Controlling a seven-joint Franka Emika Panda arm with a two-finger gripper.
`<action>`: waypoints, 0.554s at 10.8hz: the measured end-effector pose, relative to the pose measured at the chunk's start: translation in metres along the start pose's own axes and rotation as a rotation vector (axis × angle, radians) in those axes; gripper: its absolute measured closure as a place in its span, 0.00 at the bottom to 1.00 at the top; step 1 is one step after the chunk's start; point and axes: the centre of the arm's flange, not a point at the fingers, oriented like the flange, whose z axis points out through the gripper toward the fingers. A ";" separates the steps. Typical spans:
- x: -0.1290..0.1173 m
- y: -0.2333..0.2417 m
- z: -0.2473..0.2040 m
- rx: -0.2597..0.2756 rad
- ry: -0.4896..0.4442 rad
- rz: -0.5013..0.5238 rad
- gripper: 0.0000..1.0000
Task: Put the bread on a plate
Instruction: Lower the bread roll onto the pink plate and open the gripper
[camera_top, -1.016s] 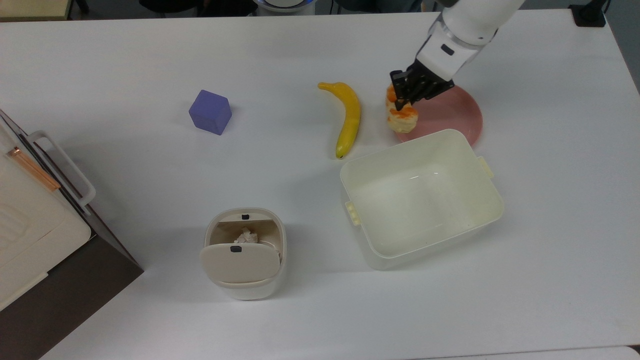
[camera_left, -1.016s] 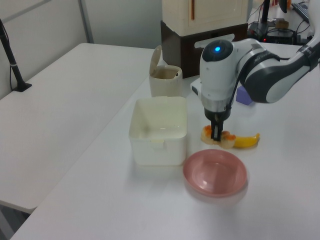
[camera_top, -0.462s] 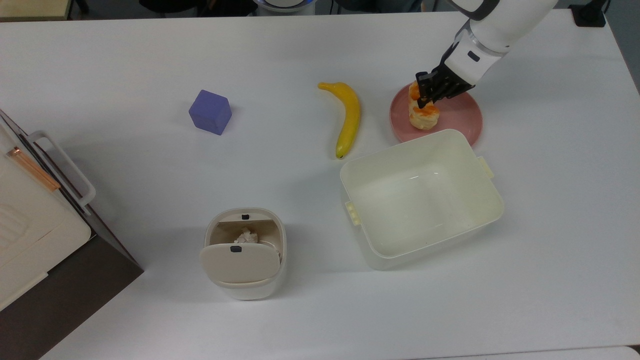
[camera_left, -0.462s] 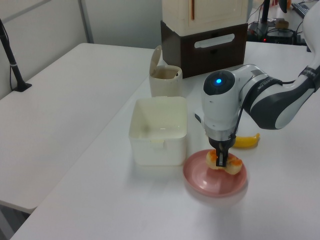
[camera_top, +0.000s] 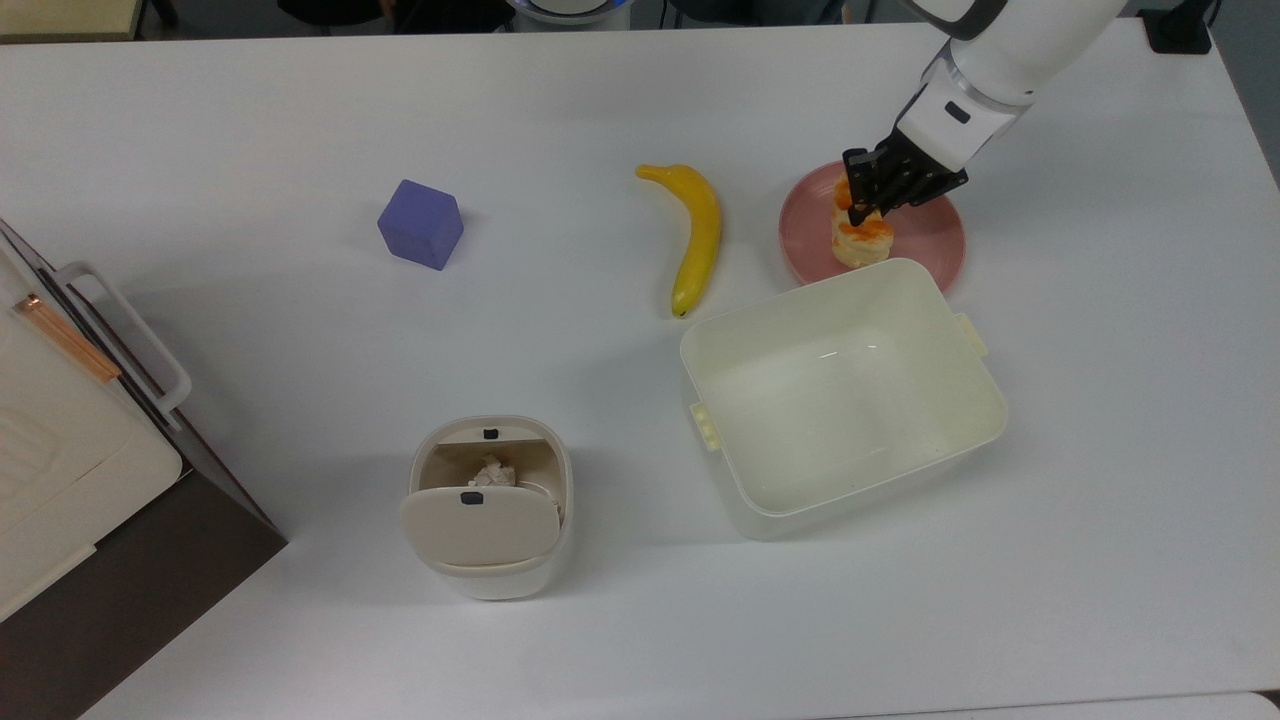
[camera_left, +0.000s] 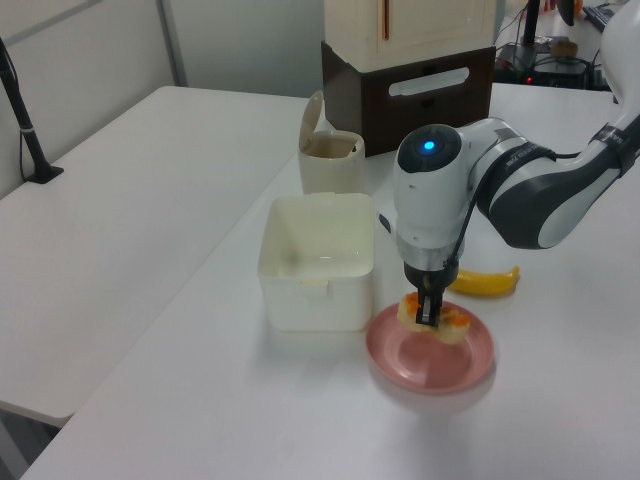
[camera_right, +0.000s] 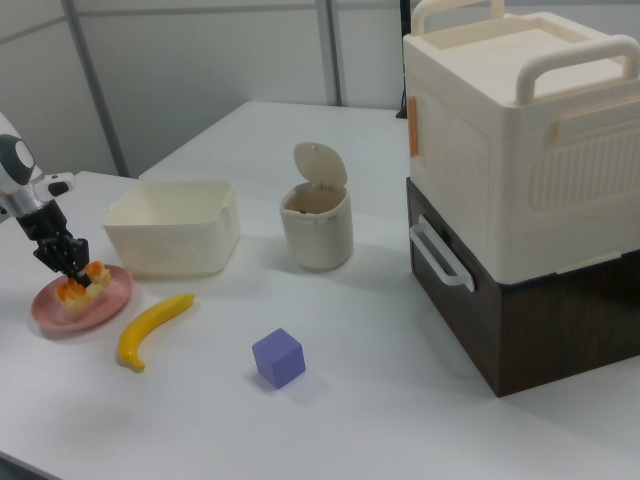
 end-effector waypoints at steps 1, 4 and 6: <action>0.000 0.000 0.003 -0.001 -0.005 0.001 0.69; 0.001 -0.001 0.006 -0.020 0.008 -0.010 0.23; 0.000 -0.003 0.005 -0.022 0.011 -0.016 0.00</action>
